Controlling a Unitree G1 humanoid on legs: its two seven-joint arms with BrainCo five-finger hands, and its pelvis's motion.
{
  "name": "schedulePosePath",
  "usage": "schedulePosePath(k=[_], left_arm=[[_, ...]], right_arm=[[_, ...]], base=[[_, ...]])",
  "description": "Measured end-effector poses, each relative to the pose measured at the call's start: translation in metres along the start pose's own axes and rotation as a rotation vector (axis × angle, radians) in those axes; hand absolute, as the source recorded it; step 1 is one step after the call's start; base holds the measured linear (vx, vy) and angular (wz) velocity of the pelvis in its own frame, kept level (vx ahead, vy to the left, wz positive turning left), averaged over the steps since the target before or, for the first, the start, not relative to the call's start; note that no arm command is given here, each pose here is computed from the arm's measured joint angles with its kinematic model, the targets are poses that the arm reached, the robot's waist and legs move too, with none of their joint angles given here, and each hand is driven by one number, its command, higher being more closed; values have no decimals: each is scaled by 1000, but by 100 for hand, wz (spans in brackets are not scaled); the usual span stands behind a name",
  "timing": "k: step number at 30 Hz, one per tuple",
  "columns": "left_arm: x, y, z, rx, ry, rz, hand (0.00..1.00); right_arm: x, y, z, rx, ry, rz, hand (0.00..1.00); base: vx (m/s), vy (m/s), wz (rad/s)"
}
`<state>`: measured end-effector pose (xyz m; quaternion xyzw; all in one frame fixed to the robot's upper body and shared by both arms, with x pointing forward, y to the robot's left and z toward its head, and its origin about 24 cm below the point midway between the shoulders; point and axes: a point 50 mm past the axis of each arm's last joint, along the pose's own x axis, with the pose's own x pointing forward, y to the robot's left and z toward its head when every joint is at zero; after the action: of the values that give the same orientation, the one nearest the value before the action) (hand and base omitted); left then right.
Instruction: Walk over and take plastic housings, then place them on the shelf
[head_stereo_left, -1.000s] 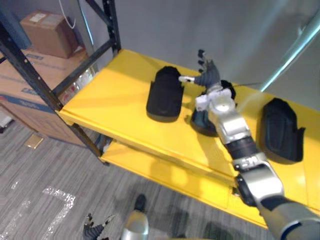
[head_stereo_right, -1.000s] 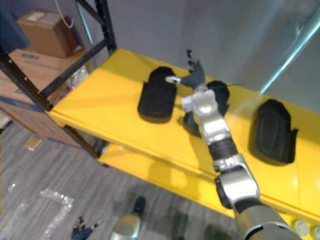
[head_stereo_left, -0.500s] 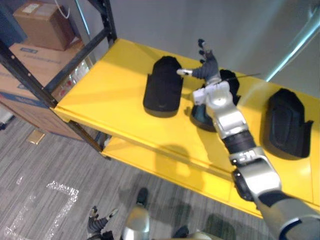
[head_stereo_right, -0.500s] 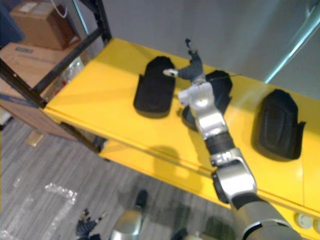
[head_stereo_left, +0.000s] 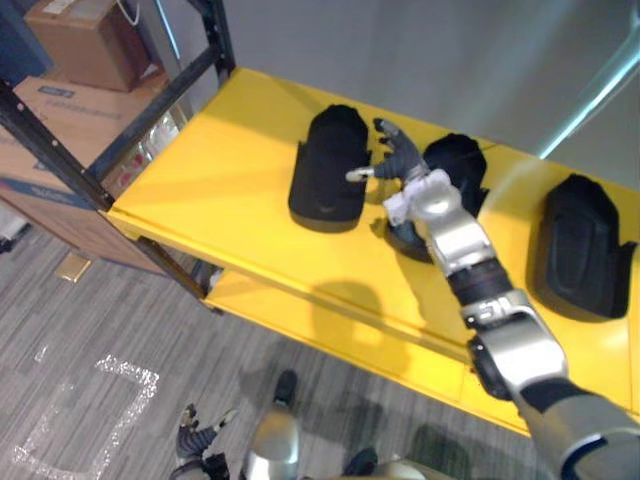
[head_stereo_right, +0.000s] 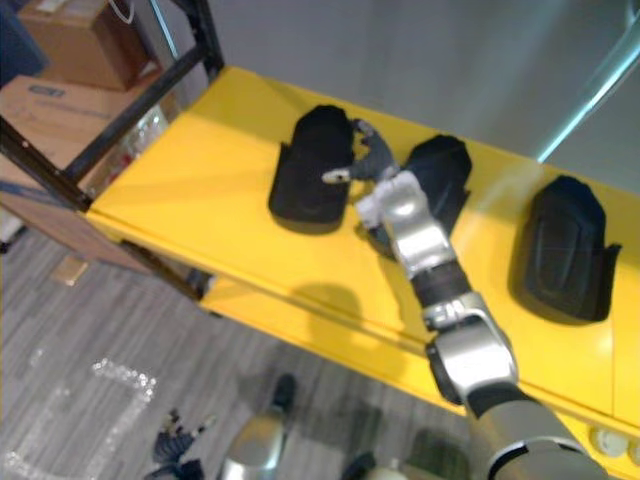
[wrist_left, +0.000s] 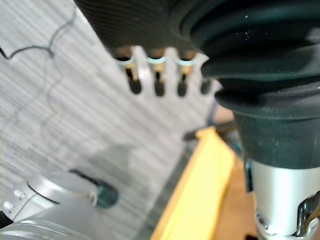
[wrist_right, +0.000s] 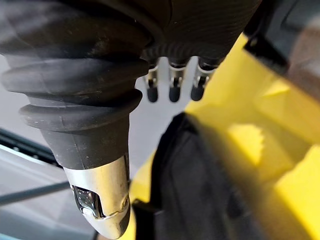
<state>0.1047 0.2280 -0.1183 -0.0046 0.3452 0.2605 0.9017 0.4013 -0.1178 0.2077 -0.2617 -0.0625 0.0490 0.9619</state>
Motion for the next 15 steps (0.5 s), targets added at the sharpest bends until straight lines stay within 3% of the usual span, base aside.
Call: schedulePosePath(k=[15], left_arm=[[1, 3, 1, 13, 6, 4, 0]], right_arm=[[-1, -6, -3, -126, 6, 80, 0]], base=[[-16, -32, -3]])
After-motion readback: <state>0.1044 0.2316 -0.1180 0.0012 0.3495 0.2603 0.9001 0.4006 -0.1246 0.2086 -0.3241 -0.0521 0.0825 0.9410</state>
